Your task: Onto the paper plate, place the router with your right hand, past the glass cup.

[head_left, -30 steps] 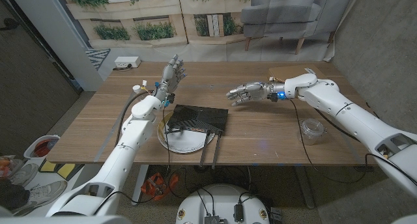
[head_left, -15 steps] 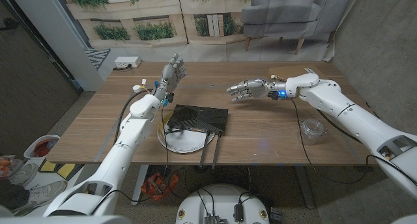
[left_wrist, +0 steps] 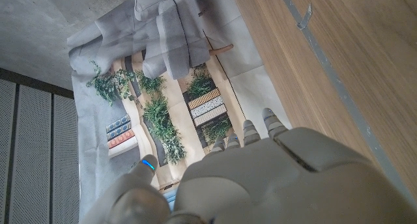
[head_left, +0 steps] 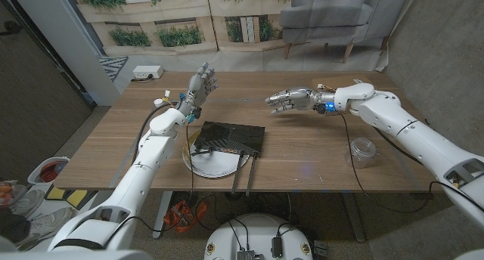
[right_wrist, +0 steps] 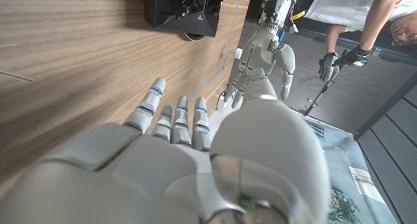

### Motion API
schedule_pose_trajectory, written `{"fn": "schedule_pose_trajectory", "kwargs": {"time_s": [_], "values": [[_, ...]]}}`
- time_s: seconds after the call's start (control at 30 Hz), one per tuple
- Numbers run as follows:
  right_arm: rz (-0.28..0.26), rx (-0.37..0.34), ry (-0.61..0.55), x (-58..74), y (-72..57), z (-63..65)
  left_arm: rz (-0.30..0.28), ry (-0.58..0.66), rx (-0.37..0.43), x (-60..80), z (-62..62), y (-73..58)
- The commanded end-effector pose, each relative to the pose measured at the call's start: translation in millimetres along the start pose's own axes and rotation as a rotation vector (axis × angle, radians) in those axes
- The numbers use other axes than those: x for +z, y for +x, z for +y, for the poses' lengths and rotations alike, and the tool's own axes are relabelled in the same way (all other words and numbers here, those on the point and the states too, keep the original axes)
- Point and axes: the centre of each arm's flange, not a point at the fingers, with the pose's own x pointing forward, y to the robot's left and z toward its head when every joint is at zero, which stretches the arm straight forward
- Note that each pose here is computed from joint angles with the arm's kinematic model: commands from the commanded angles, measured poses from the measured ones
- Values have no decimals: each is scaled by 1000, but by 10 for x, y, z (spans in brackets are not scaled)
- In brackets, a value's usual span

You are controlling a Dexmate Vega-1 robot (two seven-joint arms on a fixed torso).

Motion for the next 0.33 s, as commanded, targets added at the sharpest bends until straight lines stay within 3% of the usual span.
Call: {"fn": "schedule_pose_trajectory", "kwargs": {"time_s": [0.03,0.33], "values": [[-9,-34,-14,35,-157,111,-7,4,-26,24,-23,-78],[-43,-37,-25,100,-296,195,-36,11,-4,140,-63,-232]]}}
